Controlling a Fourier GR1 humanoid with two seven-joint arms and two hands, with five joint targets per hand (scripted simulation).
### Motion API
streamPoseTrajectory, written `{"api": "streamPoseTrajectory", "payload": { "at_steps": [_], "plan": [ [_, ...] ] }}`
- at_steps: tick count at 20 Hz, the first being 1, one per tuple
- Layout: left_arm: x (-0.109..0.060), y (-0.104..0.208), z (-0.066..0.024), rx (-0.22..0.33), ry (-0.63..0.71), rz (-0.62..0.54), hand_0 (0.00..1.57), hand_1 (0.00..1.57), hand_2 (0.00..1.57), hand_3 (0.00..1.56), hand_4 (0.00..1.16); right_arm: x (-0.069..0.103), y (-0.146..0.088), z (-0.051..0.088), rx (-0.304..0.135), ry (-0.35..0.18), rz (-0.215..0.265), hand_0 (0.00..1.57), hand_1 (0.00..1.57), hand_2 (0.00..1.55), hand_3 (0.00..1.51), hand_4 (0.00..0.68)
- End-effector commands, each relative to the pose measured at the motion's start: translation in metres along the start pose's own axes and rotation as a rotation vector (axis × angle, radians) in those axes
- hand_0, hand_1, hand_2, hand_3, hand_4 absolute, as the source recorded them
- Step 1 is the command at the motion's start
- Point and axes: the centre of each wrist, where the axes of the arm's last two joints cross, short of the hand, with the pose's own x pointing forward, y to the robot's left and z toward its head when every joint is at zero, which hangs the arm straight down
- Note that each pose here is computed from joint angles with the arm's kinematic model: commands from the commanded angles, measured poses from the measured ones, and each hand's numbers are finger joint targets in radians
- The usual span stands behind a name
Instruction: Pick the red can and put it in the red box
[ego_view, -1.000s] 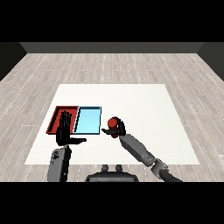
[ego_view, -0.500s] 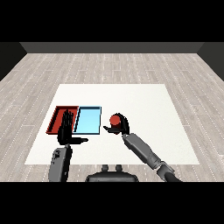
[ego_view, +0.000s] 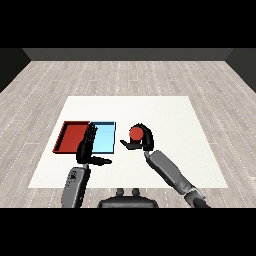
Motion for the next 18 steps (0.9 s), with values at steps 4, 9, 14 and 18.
{"api": "streamPoseTrajectory", "payload": {
  "at_steps": [4, 9, 14, 18],
  "plan": [
    [0.005, -0.026, -0.0072, -0.038, 0.038, -0.007, 0.0, 0.0, 0.0, 0.0, 0.0, 0.017, -0.006, -0.02, 0.014, -0.072, 0.01, 1.46, 1.46, 1.42, 1.39, 0.633],
    [0.017, -0.05, -0.0234, -0.067, 0.078, -0.022, 0.0, 0.0, 0.0, 0.0, 0.0, 0.026, -0.018, -0.01, 0.014, -0.093, -0.005, 1.44, 1.44, 1.42, 1.38, 0.634],
    [-0.015, -0.076, -0.0211, -0.084, 0.128, -0.022, 0.0, 0.0, 0.0, 0.0, 0.0, 0.028, -0.02, 0.005, 0.021, -0.142, -0.036, 1.44, 1.44, 1.43, 1.4, 0.632],
    [-0.012, -0.072, -0.0321, -0.104, 0.151, -0.007, 0.0, 0.0, 0.0, 0.0, 0.0, 0.029, -0.005, -0.015, 0.039, -0.158, -0.035, 1.44, 1.44, 1.43, 1.4, 0.616]
  ]
}}
